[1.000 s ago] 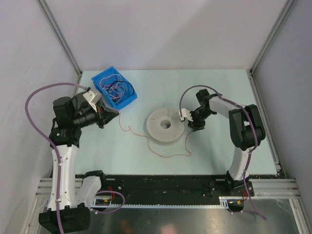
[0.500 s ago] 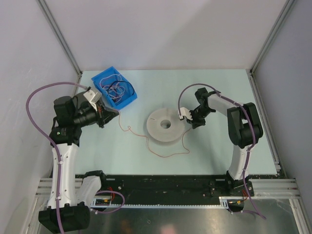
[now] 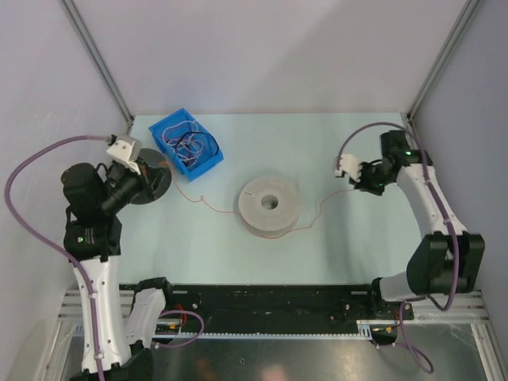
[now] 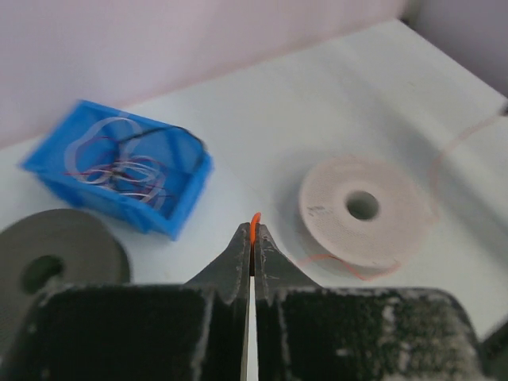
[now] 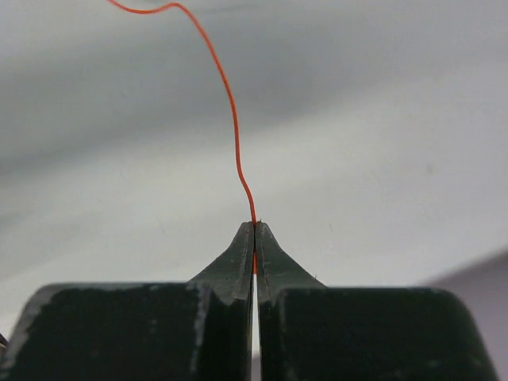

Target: Wrap the cables

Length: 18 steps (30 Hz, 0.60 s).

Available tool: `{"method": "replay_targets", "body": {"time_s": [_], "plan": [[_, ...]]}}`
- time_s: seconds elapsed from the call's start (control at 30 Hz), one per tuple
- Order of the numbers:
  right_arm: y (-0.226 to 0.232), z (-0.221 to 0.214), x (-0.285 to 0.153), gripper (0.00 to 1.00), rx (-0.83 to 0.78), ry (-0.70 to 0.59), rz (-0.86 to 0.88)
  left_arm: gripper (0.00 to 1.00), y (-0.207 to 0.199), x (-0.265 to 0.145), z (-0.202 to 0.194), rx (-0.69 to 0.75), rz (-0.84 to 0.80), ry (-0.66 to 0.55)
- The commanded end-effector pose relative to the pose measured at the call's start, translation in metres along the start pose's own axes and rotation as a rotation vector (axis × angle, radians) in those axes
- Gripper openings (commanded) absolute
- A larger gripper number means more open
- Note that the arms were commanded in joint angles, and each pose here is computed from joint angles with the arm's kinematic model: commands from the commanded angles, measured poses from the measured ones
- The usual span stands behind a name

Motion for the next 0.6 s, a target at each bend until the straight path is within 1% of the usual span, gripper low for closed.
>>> {"method": "replay_targets", "body": {"time_s": [0.0,0.1,0.23,0.43,0.57], "plan": [[-0.011,-0.036,-0.041,0.00,0.120,0.029,-0.145,0.00,0.043,-0.030,0.033,0.030,0.373,-0.010],[-0.026,-0.056,-0.068,0.00,0.177,0.026,-0.264,0.00,0.066,-0.047,0.037,0.033,0.554,0.029],[-0.041,-0.083,-0.094,0.00,0.221,0.040,-0.380,0.00,0.084,-0.061,0.032,0.052,0.692,0.086],[-0.060,-0.125,-0.121,0.00,0.262,0.073,-0.511,0.00,0.106,-0.065,0.012,0.073,0.754,0.181],[-0.062,-0.151,-0.131,0.00,0.279,0.103,-0.535,0.00,0.118,-0.065,-0.008,0.094,0.758,0.259]]}}
Point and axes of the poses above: each gripper's point midway between its finger pads, its own x axis out along the fingers, its own y axis along the line the jaws close on, z = x × y, the point moved 3 cm from there along -x, back along the fingers, and after that the axes turned 14 degrees about x, right-handed, at the moved point
